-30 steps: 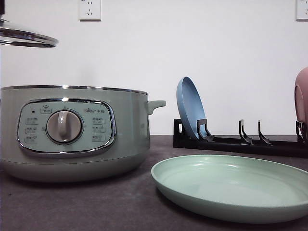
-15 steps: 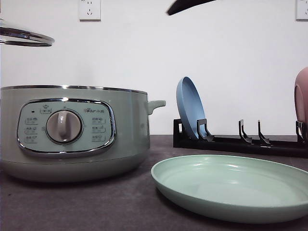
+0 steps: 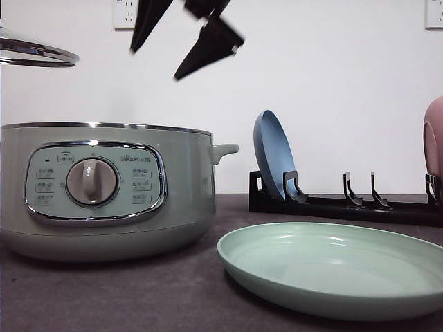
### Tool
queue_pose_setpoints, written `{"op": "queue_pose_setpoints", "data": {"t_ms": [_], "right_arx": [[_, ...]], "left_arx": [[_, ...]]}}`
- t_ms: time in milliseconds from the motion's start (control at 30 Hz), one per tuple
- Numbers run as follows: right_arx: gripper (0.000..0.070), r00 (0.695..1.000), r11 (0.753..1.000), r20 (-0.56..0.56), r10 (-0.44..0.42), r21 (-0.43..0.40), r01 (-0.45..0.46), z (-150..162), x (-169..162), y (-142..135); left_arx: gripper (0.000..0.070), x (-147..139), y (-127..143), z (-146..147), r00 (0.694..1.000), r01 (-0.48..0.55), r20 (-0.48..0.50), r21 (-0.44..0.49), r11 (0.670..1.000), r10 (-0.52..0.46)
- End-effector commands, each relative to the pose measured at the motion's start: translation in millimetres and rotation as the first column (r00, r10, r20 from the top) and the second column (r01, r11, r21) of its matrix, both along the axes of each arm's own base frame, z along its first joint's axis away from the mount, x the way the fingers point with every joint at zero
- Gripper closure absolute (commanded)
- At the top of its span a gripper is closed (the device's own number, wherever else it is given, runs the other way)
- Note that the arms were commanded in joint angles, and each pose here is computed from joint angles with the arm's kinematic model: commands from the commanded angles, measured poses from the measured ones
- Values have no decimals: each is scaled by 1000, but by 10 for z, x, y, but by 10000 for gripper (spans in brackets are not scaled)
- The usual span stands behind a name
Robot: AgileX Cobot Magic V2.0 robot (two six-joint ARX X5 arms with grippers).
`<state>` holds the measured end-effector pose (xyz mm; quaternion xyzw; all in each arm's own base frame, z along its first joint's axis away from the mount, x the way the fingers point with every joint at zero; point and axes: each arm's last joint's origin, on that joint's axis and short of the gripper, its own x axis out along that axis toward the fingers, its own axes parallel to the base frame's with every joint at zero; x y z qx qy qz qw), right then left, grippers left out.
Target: Transfer potato from steamer to green plate
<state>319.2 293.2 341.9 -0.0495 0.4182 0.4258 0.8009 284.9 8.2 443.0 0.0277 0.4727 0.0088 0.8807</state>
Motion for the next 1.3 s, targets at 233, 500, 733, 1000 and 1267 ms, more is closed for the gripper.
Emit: {"op": "queue_pose_setpoints", "data": {"t_ms": [233, 500, 733, 1000, 1267], "right_arx": [[146, 1000, 995, 13, 7, -102, -6, -455, 64, 468], [146, 1000, 984, 12, -4, -178, 6, -773, 77, 644], [146, 1000, 979, 5, -14, -203, 15, -914, 98, 700], [146, 1000, 984, 14, -25, -175, 27, -928, 102, 750], [146, 999, 980, -19, -34, -196, 30, -1082, 119, 789]], "left_arx": [[700, -67, 0, 140, 998, 3, 63, 4, 1000, -3], [700, -66, 0, 140, 998, 1, 64, 2, 1000, -1], [700, -66, -1, 141, 998, 1, 65, 1, 1000, -1], [700, -65, -2, 141, 998, 1, 66, 1, 1000, -1], [700, -65, -2, 141, 998, 1, 66, 1, 1000, -1]]}}
